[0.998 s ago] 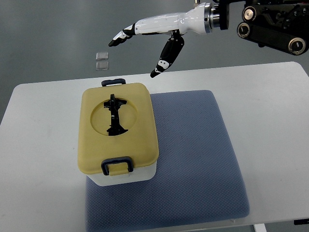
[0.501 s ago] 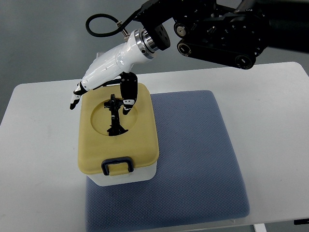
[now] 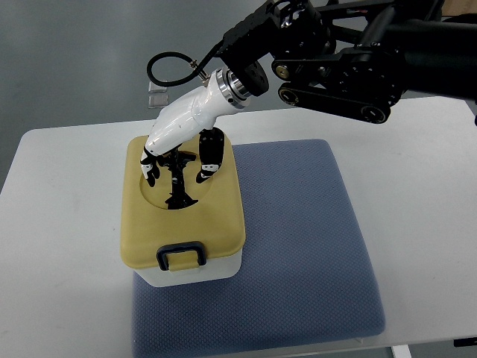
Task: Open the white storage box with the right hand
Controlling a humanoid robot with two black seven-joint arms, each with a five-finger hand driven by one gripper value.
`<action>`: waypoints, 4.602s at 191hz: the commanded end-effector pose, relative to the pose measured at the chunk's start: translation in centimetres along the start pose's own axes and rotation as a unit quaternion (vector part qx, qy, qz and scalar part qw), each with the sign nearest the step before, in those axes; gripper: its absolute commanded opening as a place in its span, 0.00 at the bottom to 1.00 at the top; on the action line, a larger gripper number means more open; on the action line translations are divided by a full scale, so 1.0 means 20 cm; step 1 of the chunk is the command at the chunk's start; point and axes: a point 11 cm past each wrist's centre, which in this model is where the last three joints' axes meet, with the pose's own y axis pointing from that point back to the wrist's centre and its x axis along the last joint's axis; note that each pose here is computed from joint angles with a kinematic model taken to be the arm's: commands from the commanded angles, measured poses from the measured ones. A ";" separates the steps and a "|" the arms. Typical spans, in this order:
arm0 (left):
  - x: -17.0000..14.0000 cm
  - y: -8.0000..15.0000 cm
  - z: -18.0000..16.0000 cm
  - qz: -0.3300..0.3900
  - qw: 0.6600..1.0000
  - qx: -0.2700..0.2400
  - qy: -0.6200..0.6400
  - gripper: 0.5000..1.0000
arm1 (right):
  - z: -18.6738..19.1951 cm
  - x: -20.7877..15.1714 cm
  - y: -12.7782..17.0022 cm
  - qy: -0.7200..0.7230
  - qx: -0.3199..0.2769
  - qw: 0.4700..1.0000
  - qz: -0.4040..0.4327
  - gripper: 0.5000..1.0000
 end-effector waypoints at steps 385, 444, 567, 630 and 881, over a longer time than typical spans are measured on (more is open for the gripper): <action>0.00 0.00 0.00 0.000 1.000 0.000 0.000 1.00 | 0.68 -0.83 0.88 -0.206 -0.213 0.920 0.255 0.00; 0.00 0.00 0.00 0.000 1.000 0.000 0.000 1.00 | 0.70 -1.05 0.83 -0.229 -0.233 0.910 0.255 0.00; 0.00 0.00 0.00 0.000 1.000 0.000 0.000 1.00 | 0.59 -1.18 0.48 -0.250 -0.185 0.915 0.258 0.00; 0.00 0.00 0.00 0.000 1.000 0.000 0.000 1.00 | 0.54 -1.21 0.35 -0.264 -0.162 0.917 0.251 0.00; -0.01 0.00 0.00 -0.002 1.000 0.000 0.000 1.00 | 0.67 -1.22 0.51 -0.566 -0.094 0.632 0.521 0.86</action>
